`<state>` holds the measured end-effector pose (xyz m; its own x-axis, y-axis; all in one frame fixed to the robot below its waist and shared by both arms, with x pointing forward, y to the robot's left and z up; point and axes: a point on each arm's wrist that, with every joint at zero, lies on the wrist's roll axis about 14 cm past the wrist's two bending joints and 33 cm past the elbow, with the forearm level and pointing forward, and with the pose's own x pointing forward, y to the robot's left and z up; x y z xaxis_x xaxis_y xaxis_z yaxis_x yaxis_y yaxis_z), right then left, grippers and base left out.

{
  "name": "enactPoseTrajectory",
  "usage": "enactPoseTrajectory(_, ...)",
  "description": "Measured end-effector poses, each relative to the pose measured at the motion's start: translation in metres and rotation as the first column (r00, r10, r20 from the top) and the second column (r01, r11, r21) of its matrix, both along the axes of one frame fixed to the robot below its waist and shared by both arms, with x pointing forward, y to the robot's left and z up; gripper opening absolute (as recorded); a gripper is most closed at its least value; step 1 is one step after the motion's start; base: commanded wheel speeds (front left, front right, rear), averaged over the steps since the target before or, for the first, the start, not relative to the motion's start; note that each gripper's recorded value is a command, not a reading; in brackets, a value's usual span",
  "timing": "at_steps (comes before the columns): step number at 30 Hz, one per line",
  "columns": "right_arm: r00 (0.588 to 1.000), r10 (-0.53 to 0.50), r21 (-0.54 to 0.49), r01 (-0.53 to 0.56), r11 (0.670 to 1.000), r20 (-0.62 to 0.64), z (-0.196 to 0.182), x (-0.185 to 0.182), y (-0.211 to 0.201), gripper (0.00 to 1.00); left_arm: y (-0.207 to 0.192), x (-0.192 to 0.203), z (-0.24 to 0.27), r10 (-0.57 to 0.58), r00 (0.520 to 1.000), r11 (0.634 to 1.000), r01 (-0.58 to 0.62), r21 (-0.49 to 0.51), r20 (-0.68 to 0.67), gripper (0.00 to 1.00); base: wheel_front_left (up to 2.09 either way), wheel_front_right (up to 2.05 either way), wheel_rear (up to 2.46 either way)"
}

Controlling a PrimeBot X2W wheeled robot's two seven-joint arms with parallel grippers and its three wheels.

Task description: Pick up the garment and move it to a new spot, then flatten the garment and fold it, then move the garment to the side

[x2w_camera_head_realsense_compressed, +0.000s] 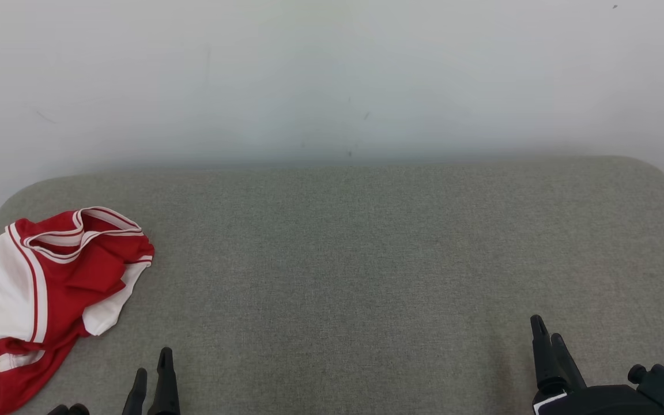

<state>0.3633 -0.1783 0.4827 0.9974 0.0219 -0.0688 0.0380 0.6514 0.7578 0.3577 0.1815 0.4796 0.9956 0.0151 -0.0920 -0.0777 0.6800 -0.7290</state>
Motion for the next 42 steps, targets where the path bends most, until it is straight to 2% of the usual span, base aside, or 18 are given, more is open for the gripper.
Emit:
enactPoseTrajectory(10, 1.000, 0.026, -0.127, -0.026, 0.992, -0.001, -0.002, -0.003, 0.005, 1.00, 0.000, -0.004, 0.002, -0.025, 1.000, 0.985, 0.022, 0.170, 0.017, 1.00, 0.00, 0.00, 0.00)
enactPoseTrajectory(22, 0.999, 0.053, -0.266, -0.049, 0.963, 0.006, -0.003, -0.006, 0.009, 1.00, -0.006, -0.005, 0.009, -0.073, 0.996, 0.941, 0.052, 0.333, 0.050, 1.00, 0.00, 0.00, 0.00)
enactPoseTrajectory(42, 0.997, 0.081, -0.444, -0.066, 0.894, 0.015, -0.003, -0.011, 0.010, 1.00, -0.012, -0.007, 0.013, -0.107, 0.991, 0.878, 0.059, 0.475, 0.076, 1.00, 0.00, 0.00, 0.00)
